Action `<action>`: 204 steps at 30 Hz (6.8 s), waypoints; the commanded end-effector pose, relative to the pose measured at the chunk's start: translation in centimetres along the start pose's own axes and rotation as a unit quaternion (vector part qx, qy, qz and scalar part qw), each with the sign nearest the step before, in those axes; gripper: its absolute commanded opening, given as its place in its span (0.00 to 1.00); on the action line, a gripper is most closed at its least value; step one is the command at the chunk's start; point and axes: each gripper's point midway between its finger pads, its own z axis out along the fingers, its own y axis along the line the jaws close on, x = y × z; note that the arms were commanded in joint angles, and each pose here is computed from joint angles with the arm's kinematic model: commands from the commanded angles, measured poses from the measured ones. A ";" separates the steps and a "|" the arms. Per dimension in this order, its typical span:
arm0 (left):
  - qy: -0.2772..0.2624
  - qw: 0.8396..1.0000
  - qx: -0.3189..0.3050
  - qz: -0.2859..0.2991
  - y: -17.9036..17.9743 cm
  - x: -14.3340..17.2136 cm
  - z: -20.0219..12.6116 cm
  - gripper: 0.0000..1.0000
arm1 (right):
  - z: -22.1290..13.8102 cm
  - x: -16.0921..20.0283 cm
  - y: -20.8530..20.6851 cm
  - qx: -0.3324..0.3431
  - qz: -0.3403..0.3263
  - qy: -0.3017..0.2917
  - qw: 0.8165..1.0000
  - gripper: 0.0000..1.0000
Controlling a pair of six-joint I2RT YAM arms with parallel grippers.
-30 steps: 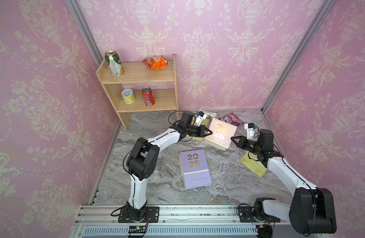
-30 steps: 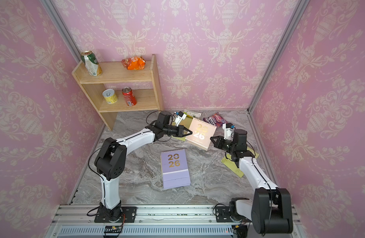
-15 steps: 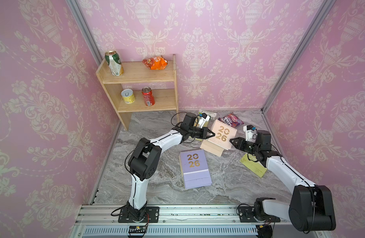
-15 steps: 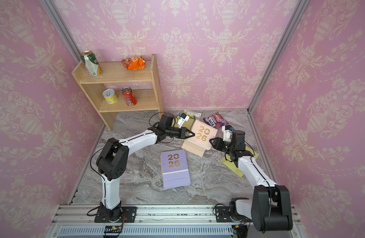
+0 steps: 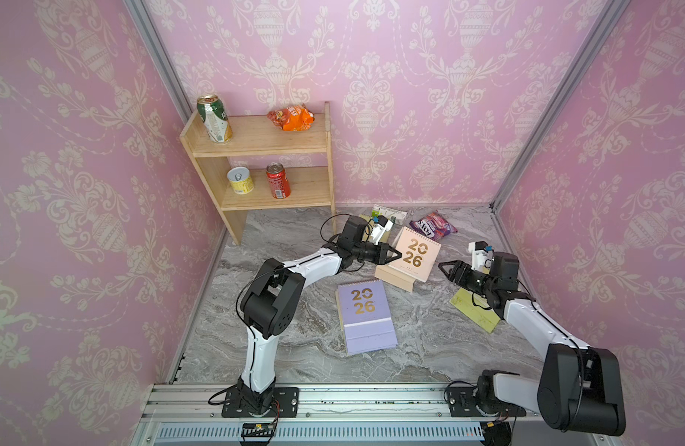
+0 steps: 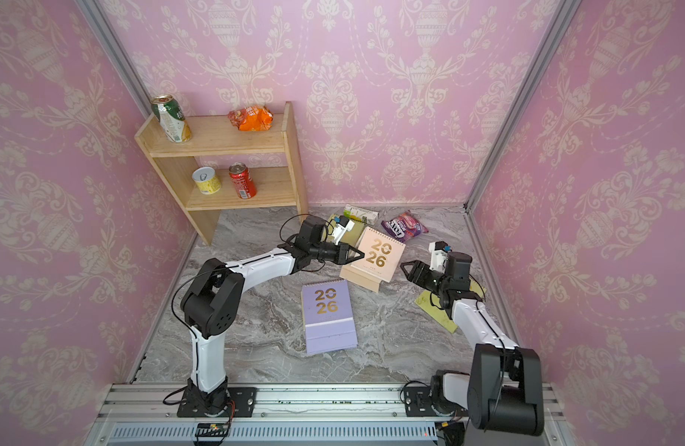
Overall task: Stack the calendars
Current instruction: Pick up the calendar at the center of the board, then place the calendar at the calendar.
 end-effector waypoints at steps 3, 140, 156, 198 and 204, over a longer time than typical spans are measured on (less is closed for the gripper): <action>-0.006 0.999 0.038 0.022 0.2 0.1 -0.1 0.00 | -0.4 -2.6 2.6 -0.059 -0.058 -0.055 0.995 0.76; -0.020 0.992 0.059 0.113 -6.9 1.8 -14.5 0.57 | -1.3 0.5 24.2 -0.394 -0.262 0.132 0.871 0.00; -0.015 0.995 0.047 0.091 -7.3 3.0 -15.0 0.07 | 1.5 1.5 24.7 -0.394 -0.253 0.153 0.870 0.00; -0.098 0.983 -0.022 -0.153 -4.9 10.6 -16.6 0.00 | 3.3 8.0 17.0 -0.072 -0.200 0.219 0.952 0.93; -0.075 0.981 -0.031 -0.174 -4.2 12.7 -15.9 0.00 | 3.8 9.9 16.3 -0.055 -0.174 0.231 0.956 0.93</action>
